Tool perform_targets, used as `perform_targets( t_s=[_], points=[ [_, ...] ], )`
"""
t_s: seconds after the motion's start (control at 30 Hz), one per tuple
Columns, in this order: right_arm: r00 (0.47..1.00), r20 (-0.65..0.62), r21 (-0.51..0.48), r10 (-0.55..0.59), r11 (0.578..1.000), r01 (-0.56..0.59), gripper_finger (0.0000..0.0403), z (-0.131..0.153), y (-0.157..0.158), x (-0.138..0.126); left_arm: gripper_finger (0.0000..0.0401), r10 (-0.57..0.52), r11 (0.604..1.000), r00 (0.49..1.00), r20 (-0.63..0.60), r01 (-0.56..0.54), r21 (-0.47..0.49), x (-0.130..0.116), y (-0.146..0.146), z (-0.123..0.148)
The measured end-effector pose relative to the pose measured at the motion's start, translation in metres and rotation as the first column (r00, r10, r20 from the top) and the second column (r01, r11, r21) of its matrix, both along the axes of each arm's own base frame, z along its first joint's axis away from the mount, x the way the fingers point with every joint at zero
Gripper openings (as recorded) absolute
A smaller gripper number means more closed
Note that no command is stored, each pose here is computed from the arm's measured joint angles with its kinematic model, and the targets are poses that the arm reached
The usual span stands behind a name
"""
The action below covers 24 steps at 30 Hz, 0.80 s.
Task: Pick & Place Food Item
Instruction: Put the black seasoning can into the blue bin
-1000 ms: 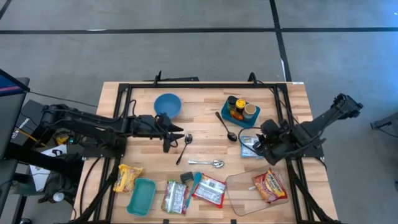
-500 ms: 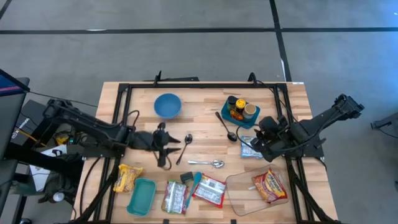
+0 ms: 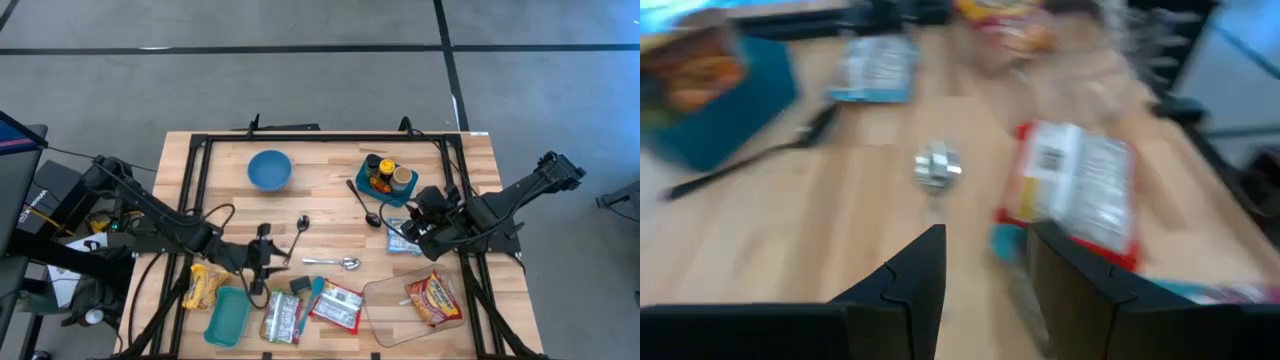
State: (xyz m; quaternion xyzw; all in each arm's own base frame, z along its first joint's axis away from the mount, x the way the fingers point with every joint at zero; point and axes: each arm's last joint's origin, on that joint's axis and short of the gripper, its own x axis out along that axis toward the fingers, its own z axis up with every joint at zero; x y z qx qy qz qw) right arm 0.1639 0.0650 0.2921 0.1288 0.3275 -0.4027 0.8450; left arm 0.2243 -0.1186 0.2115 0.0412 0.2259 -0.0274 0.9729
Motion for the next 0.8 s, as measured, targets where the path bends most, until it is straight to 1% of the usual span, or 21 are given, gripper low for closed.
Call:
perform_targets(
  t_s=[0.1,0.33,0.5,0.6,0.7,0.8],
  points=[
    [1.0,-0.005,-0.003,0.0,1.0,0.0,0.0118,-0.001,0.001,0.001,0.0136,-0.061,0.998,0.998,-0.019,0.061,-0.02,0.001,-0.005,-0.003],
    [0.998,-0.049,-0.032,0.032,0.999,-0.034,0.0118,-0.006,0.004,0.008,0.0136,-0.075,0.997,0.997,-0.011,0.074,-0.038,0.001,-0.006,-0.003],
    [0.996,-0.078,-0.044,0.033,0.998,-0.037,0.0118,-0.011,0.007,0.012,0.0136,-0.124,0.991,0.992,-0.017,0.123,-0.058,0.001,-0.008,-0.003],
    [0.996,-0.083,-0.044,0.034,0.998,-0.037,0.0118,-0.012,0.007,0.013,0.0136,-0.126,0.989,0.992,-0.02,0.124,-0.078,0.001,-0.009,-0.003],
    [0.996,-0.084,-0.042,0.034,0.998,-0.038,0.0118,-0.012,0.007,0.013,0.0136,-0.1,0.987,0.995,-0.025,0.096,-0.131,0.001,-0.009,-0.003],
    [0.996,-0.084,-0.042,0.034,0.998,-0.038,0.0118,-0.012,0.007,0.013,0.0136,-0.091,0.983,0.995,-0.028,0.085,-0.16,0.0,-0.01,-0.003]
  ],
)
